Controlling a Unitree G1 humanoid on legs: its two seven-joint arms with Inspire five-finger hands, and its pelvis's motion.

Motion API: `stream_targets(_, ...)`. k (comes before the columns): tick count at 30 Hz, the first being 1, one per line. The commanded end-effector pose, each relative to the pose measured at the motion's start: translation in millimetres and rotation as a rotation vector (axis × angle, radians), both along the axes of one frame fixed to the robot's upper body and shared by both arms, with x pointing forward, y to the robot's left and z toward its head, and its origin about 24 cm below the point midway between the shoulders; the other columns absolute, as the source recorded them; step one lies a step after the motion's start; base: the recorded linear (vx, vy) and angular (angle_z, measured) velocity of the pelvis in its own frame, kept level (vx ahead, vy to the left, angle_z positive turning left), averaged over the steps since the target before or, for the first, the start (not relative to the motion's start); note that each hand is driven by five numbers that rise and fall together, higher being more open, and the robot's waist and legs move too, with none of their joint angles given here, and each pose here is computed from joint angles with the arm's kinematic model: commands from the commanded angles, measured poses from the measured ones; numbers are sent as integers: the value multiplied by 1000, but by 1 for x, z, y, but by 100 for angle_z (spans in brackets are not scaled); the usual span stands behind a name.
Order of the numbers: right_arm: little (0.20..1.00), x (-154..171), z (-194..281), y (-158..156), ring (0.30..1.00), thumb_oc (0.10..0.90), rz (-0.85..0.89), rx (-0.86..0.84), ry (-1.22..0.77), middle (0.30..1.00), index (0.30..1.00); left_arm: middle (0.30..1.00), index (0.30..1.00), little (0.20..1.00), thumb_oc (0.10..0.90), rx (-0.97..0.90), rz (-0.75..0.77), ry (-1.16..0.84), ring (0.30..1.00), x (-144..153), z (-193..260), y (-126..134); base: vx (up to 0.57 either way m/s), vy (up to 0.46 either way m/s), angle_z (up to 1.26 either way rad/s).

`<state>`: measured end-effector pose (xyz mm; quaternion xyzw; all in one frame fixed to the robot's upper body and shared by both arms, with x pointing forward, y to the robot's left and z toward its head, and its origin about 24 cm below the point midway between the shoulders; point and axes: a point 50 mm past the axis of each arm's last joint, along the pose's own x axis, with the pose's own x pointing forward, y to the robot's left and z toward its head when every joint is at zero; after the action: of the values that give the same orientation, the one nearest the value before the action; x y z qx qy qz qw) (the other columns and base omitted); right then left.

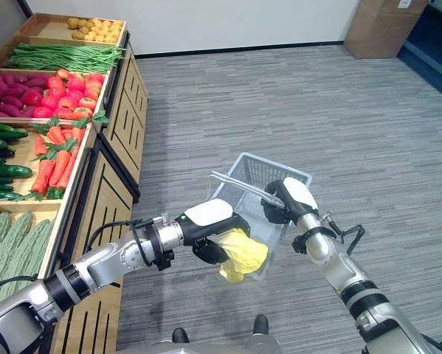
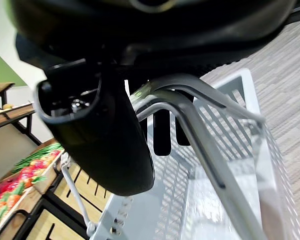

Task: Get the vegetables into the basket

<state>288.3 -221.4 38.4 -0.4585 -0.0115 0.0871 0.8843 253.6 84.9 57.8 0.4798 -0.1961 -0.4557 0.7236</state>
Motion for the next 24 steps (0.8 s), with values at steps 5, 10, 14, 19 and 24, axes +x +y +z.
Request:
stream_targets(5,300,15,111,62,300,400,286,306,-470,300,300,300,300,300,400,-54,44,-213,300,20,8,-11,3,-1,-1)
stream_targets(10,300,-5,109,85,300,400,401,445,-447,300,300,300,300,300,400,26,109,-305,300,28,-7,-9,6,-1,-4)
stream_targets(14,300,-17,108,93,300,400,457,478,-426,300,300,1000,1000,1000,900,89,141,-351,1000,31,-16,-5,0,0,0)
stream_targets(19,300,-24,105,95,300,400,479,477,-411,300,300,1000,1000,1000,900,159,149,-387,1000,32,-23,-1,1,-3,-2)
stream_targets(24,300,-23,100,84,300,400,426,457,-404,300,300,1000,1000,1000,900,197,176,-370,1000,30,-33,10,6,-6,-4)
